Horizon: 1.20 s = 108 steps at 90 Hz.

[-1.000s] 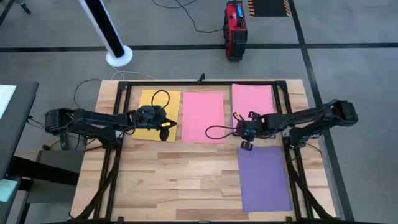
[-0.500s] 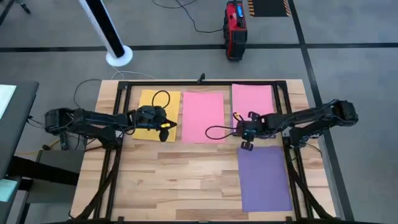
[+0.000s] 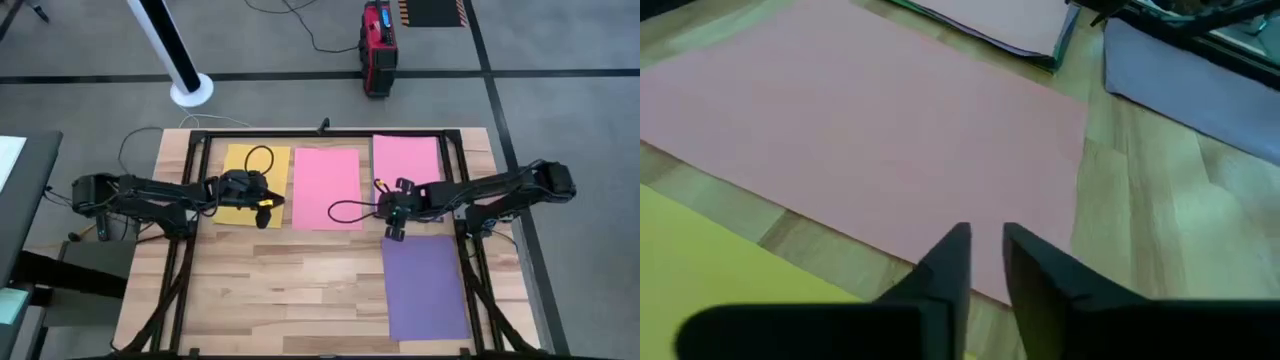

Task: Organize paper
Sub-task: Stack the right pink colored paper on top of the left pink colored paper

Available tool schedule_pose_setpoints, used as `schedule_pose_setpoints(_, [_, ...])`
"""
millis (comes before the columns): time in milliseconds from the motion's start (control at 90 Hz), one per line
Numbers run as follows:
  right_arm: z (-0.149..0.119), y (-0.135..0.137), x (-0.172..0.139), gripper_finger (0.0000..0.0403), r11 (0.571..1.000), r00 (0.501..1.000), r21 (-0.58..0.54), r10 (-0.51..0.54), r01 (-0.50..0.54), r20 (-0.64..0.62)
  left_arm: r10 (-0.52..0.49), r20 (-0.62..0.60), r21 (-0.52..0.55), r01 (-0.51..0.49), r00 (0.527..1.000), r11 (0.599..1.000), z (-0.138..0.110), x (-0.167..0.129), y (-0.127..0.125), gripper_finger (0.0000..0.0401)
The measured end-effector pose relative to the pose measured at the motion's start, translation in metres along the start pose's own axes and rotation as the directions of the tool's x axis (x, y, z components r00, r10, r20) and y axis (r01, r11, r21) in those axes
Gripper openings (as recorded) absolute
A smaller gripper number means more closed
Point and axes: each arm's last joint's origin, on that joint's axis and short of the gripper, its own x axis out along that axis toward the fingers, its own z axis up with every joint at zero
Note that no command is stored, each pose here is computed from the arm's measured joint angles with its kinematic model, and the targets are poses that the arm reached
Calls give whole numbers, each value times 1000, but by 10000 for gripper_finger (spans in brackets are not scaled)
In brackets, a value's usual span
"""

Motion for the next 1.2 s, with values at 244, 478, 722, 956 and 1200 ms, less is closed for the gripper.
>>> schedule_pose_setpoints(244, [-10,2,15,162,1000,998,5,-17,17,-67,-2,-2,2,2,1000,1000,0,0,0,106])
schedule_pose_setpoints(478, [-5,17,39,162,999,998,-41,-8,6,-68,-7,-4,-16,7,1000,1000,0,0,0,106])
schedule_pose_setpoints(722, [-5,17,33,162,999,999,-47,-10,7,-47,-24,-8,-24,24,1000,999,0,0,-1,107])
schedule_pose_setpoints(956, [-2,5,33,162,998,999,-47,-31,29,-40,-23,-7,-28,23,1000,999,0,0,-1,107])
schedule_pose_setpoints(1200, [0,-2,36,162,997,999,-71,-39,36,-37,-21,-8,-51,20,1000,998,0,0,-1,107])
